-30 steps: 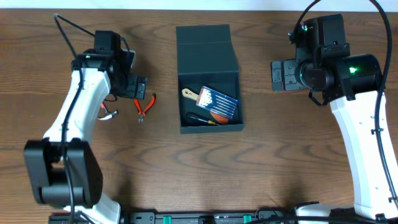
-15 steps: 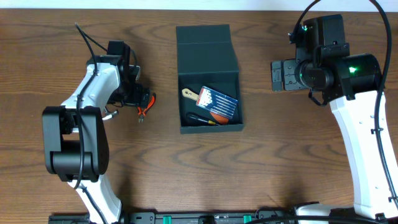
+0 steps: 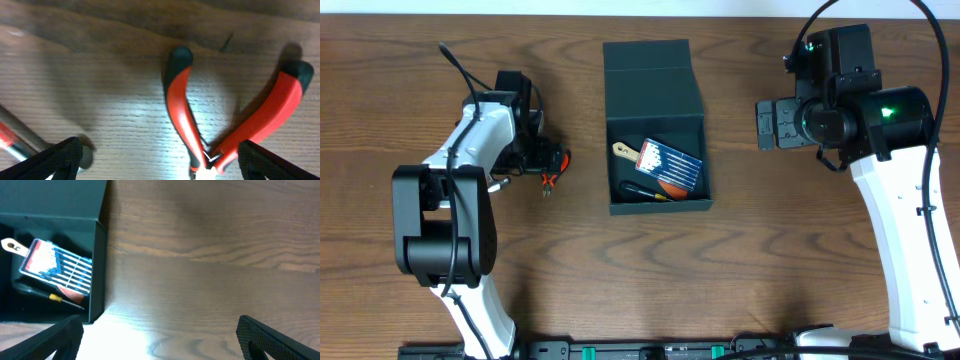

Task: Pack container
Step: 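Move the left gripper over the red pliers and lower it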

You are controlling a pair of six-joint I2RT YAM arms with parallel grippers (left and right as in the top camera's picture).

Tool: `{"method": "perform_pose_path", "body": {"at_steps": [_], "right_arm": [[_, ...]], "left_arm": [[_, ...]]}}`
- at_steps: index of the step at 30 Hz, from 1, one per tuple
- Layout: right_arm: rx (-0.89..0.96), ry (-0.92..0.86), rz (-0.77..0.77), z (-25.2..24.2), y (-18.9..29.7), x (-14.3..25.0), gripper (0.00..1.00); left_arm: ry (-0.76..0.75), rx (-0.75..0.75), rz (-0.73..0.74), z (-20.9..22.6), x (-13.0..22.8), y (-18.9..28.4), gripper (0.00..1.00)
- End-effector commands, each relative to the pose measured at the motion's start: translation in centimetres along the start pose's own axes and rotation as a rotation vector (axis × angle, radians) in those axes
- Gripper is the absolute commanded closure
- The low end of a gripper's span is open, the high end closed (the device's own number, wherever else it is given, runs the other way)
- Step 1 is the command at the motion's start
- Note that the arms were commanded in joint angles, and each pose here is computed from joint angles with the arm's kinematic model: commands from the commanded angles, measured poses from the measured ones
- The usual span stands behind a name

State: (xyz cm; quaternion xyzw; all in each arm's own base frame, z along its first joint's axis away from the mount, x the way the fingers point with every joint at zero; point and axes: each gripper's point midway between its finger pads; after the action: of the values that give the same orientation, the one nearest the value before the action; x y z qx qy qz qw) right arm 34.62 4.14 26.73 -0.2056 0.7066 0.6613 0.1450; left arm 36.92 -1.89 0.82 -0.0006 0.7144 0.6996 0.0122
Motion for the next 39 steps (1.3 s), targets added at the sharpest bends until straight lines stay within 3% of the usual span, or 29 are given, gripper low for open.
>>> {"method": "perform_pose_path", "body": {"at_steps": [1, 14, 39], "right_arm": [[0.004, -0.02, 0.013, -0.2, -0.1, 0.3, 0.01], [0.005, -0.013, 0.036, -0.3, -0.1, 0.8, 0.01], [0.011, -0.006, 0.061, -0.4, -0.1, 1.4, 0.01]], "left_arm": [[0.024, 0.023, 0.028, -0.3, 0.8, -0.9, 0.01], [0.007, 0.049, -0.013, -1.3, -0.2, -1.0, 0.01], [0.21, 0.009, -0.049, -0.4, -1.1, -1.0, 0.01]]}}
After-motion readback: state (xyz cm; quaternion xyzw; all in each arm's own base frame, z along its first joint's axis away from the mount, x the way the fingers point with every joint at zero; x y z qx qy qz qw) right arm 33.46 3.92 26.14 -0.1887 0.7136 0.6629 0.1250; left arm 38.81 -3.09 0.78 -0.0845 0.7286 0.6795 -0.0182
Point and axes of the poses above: each gripper's point midway between its finger pads, its own y axis back along the fingers, its own z axis along the line the jaws close on, x = y × z
